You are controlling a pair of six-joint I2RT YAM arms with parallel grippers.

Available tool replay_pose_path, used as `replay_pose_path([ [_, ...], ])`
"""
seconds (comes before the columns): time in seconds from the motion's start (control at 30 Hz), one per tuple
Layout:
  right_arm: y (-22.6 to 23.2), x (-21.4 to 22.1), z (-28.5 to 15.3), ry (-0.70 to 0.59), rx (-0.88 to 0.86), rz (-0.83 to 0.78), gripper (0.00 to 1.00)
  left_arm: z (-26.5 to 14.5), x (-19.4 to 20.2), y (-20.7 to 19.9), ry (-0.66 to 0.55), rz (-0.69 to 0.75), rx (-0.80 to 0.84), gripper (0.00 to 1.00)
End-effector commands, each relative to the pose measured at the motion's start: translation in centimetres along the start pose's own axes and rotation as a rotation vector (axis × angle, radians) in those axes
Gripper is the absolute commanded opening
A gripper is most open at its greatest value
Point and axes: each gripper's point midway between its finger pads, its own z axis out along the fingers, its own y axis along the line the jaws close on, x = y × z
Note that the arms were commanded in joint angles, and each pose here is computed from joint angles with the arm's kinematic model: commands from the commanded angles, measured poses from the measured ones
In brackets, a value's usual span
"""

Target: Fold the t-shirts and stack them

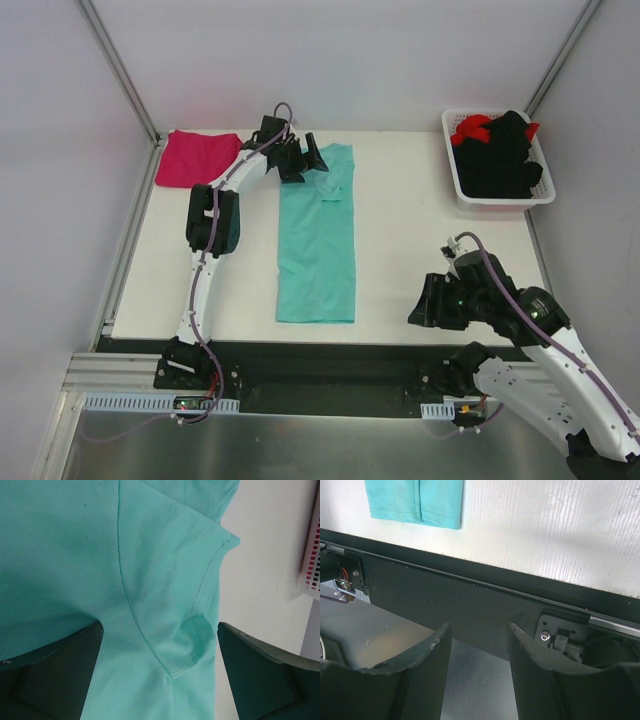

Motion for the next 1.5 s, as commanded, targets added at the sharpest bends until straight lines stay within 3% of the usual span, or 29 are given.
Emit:
replay_pose_path([
  [0.0, 0.4, 0.1, 0.1, 0.009, -0.01, 0.011, 0.52, -3.9, -3.3, -3.5, -0.097, 0.063, 0.013, 0.99],
  [0.37, 0.1, 0.0, 0.2, 0.0, 0.001, 0.005, 0.52, -7.4, -4.4, -7.8, -0.124, 0.077, 0.101, 0.99],
  [0.5, 0.2, -1.9, 1.2, -0.067, 0.016, -0.011, 0.52, -10.0, -3.2, -7.0, -0.146, 0.066, 0.026, 0.99],
  [0.6, 1.3, -3.7, 2.6, -0.096, 0.0, -0.008, 0.52, -12.4, -0.7, -4.9, -0.125, 0.032, -0.036, 0.99],
  [0.63, 2.4, -5.2, 3.2, -0.141, -0.036, -0.015, 0.52, -12.2, 2.3, -2.7, -0.069, -0.004, -0.076, 0.99],
  [0.7, 3.0, -6.9, 5.1, -0.162, -0.03, -0.029, 0.52, -14.9, 3.5, -2.8, -0.108, -0.001, -0.097, 0.99],
  [0.73, 3.2, -7.4, 5.7, -0.167, -0.03, -0.032, 0.52, -14.9, 6.2, -0.9, -0.066, -0.036, -0.137, 0.99],
  [0.9, 4.3, -9.9, 9.0, -0.189, -0.033, -0.055, 0.5, -19.1, 11.1, -1.2, -0.107, -0.106, -0.129, 0.99],
  [1.03, 4.6, -10.5, 11.2, -0.183, -0.046, -0.051, 0.5, -20.7, 16.5, 1.0, -0.1, -0.172, -0.156, 0.99],
  [1.33, 5.5, -11.4, 13.0, -0.264, -0.138, 0.034, 0.5, -24.4, 21.8, 0.5, -0.189, -0.231, -0.078, 0.99],
  [1.47, 5.3, -11.0, 13.9, -0.256, -0.143, 0.079, 0.5, -24.8, 24.2, 0.4, -0.171, -0.278, -0.06, 0.99],
])
